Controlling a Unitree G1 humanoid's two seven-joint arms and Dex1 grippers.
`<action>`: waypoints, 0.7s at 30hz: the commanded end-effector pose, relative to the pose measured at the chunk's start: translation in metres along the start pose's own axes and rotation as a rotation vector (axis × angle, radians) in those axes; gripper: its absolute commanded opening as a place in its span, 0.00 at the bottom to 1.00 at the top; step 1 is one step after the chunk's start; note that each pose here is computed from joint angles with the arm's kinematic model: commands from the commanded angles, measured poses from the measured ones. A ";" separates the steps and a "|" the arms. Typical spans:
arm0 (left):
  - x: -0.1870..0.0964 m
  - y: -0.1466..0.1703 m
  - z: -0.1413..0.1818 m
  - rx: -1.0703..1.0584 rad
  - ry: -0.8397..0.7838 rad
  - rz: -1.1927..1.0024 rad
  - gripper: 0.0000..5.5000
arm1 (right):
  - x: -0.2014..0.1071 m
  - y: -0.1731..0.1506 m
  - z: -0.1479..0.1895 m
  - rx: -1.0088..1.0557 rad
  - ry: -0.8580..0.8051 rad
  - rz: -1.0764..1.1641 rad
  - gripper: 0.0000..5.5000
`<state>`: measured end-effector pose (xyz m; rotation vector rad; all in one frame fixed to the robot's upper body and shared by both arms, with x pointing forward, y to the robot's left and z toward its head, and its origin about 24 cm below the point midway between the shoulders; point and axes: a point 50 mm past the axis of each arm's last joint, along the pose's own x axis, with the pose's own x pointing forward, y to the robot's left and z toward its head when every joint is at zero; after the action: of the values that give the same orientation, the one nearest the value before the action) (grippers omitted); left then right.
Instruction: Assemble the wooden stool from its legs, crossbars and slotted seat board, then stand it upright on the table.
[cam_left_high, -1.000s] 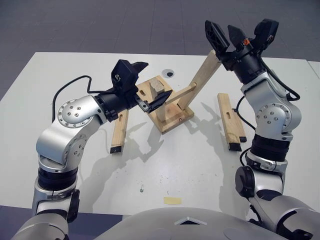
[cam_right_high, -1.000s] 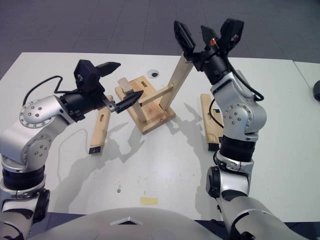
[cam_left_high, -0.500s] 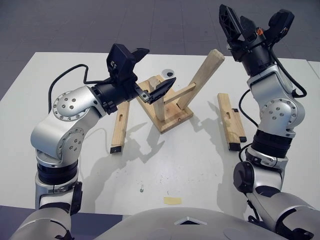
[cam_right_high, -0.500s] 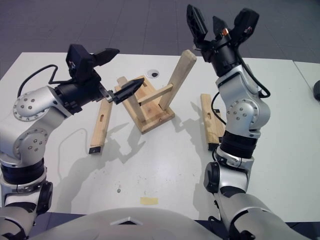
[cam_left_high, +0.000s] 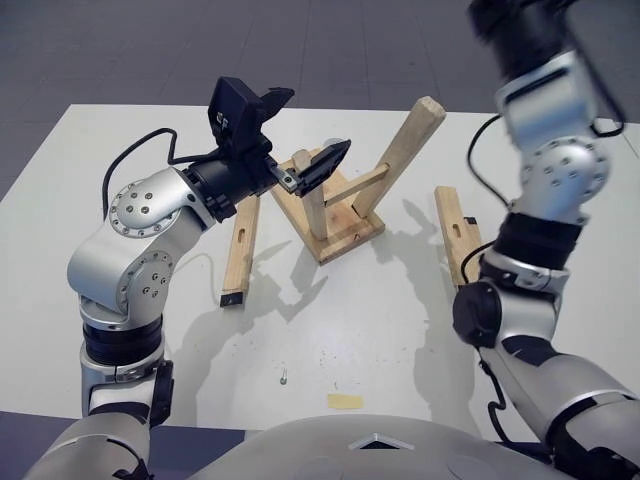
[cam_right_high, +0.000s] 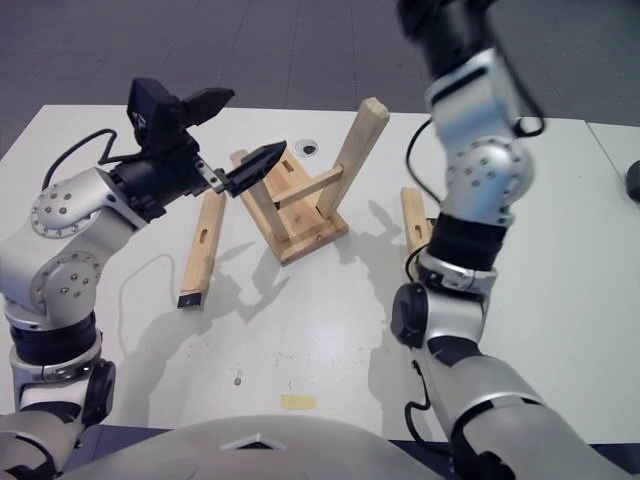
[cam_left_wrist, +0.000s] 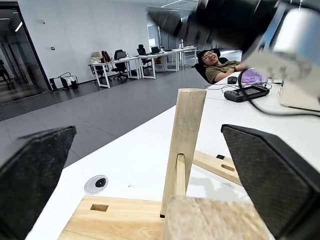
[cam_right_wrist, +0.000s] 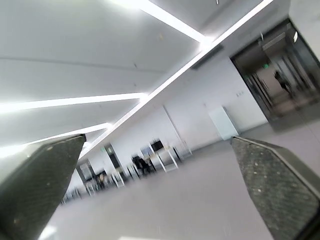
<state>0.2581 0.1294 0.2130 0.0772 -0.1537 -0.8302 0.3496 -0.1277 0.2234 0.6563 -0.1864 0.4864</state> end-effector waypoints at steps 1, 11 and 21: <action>0.002 0.002 -0.001 0.002 0.012 0.011 0.98 | -0.025 -0.031 -0.086 -0.073 0.338 -0.149 0.98; 0.002 0.004 -0.006 -0.002 0.030 0.038 0.98 | -0.002 -0.006 -0.024 0.011 0.039 -0.035 0.98; -0.007 0.026 0.039 -0.102 -0.228 0.121 0.98 | -0.020 0.019 0.059 -0.016 -0.203 0.181 0.98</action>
<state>0.2679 0.1477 0.2349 -0.0632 -0.2482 -0.7262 0.3317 -0.1551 0.2643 0.7248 -0.4240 0.5276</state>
